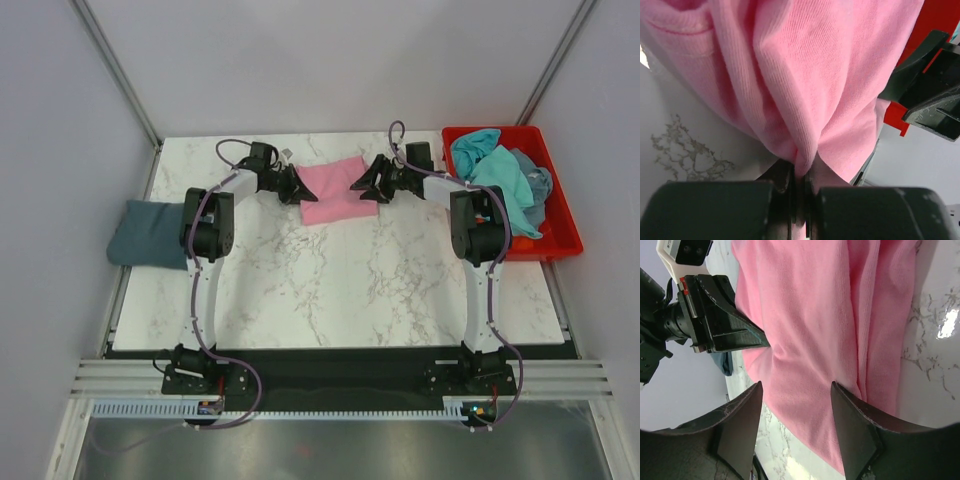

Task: Fold and stack the t-shirts
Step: Neatly place the folded tshirt to the corner

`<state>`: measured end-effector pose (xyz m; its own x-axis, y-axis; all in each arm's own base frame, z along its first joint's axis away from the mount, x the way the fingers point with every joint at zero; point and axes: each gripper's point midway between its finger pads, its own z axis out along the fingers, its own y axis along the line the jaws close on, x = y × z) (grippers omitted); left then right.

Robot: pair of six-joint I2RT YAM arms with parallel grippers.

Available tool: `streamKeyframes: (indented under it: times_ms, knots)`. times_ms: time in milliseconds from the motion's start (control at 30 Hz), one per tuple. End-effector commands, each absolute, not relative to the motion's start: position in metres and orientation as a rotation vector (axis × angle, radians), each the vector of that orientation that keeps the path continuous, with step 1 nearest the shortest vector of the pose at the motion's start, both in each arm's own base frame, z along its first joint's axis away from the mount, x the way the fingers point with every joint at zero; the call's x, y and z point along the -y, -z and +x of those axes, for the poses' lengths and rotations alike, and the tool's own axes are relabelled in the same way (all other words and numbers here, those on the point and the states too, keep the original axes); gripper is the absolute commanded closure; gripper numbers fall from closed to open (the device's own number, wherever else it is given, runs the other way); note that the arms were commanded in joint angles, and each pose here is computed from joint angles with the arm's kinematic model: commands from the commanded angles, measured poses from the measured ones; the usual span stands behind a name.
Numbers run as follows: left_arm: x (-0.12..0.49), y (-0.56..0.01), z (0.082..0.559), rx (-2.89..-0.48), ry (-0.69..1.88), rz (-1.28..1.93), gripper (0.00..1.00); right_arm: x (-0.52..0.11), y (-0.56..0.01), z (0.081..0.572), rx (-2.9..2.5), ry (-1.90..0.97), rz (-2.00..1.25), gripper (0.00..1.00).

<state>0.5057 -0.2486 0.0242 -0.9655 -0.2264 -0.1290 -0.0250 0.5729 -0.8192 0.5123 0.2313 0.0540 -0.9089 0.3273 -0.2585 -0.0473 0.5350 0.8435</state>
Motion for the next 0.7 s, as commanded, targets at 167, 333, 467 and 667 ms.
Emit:
streamKeyframes:
  times_ms: [167,333,467,667]
  knots:
    - [0.214,-0.074,0.494,-2.579,1.087,0.056,0.98,-0.217,-0.113,0.533,-2.248,-1.270,0.081,0.33]
    - [0.171,-0.101,0.467,-2.624,0.866,0.230,0.98,-0.193,-0.166,0.544,-2.138,-1.134,-0.032,0.25]
    - [0.132,-0.103,0.429,-2.740,0.733,0.351,0.98,-0.171,-0.180,0.535,-2.130,-1.042,-0.038,0.24]
    - [0.069,-0.115,0.392,-2.759,0.486,0.378,0.98,-0.156,-0.190,0.508,-2.128,-1.000,-0.037,0.24]
